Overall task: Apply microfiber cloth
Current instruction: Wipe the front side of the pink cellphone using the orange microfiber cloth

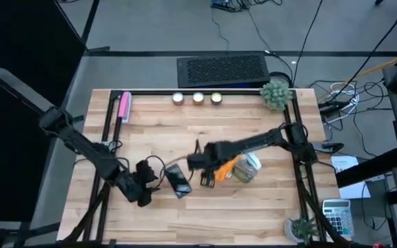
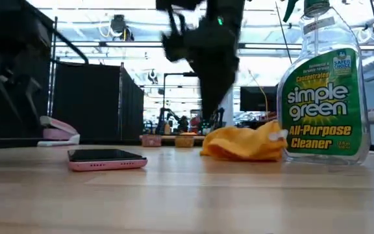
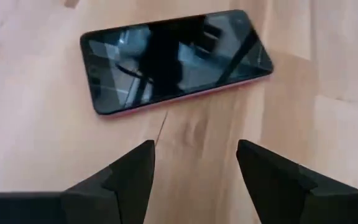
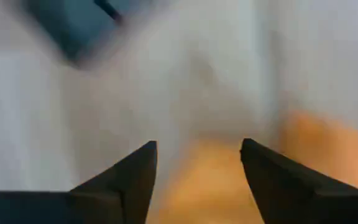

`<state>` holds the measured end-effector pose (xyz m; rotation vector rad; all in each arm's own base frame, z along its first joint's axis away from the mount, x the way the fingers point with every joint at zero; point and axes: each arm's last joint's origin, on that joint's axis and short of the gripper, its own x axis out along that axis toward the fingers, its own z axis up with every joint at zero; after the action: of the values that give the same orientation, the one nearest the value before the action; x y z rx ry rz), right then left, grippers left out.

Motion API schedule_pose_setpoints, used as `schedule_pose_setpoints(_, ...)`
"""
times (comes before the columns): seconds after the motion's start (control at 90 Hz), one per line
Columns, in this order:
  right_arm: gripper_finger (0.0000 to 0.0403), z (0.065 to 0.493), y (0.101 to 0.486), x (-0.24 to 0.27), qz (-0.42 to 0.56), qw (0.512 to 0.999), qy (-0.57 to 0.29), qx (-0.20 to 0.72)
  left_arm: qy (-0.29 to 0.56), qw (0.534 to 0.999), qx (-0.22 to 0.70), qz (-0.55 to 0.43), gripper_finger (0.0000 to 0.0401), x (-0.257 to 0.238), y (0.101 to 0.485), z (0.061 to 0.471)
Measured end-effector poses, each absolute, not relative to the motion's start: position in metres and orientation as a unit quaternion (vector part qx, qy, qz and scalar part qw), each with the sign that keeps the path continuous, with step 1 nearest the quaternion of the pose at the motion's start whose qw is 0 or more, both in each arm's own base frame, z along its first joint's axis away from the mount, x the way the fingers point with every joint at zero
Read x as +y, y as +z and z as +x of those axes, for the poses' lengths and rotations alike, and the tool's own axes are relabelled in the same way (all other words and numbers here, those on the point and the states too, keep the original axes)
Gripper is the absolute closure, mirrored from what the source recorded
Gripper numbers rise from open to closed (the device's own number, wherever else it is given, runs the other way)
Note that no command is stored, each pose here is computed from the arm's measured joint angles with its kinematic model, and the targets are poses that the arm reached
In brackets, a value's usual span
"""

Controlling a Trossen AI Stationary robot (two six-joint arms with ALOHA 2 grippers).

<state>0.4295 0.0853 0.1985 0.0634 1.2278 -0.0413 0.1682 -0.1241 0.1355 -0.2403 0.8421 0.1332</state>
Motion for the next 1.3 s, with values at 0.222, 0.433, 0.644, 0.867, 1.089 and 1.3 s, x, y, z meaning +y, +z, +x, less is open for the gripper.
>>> schedule_pose_setpoints(0.222, 0.0181, 0.448, 0.148, 0.105, -0.067, 0.822, 0.032, 0.565, 0.098, 0.904, 0.408, -0.083, 0.0186, -0.123, 0.115, 0.179)
schedule_pose_setpoints(0.433, 0.0206, 0.455, 0.135, 0.106, -0.032, 0.827, 0.044, 0.559, 0.129, 0.902, 0.407, -0.068, 0.0186, -0.116, 0.108, 0.184)
schedule_pose_setpoints(0.644, 0.0225, 0.47, 0.137, 0.114, 0.003, 0.872, 0.042, 0.489, 0.153, 0.909, 0.386, -0.024, 0.0186, -0.108, 0.11, 0.189)
schedule_pose_setpoints(0.867, 0.0238, 0.45, 0.156, 0.109, 0.004, 0.832, 0.026, 0.555, 0.126, 0.912, 0.389, -0.042, 0.0186, -0.109, 0.118, 0.192)
schedule_pose_setpoints(1.089, 0.0245, 0.413, 0.235, 0.093, -0.035, 0.826, -0.039, 0.561, 0.102, 0.94, 0.324, -0.026, 0.0186, -0.103, 0.156, 0.2)
schedule_pose_setpoints(1.3, 0.0245, 0.404, 0.221, 0.047, 0.033, 0.786, -0.171, 0.593, 0.119, 0.929, 0.349, -0.02, 0.0186, -0.08, 0.141, 0.217)
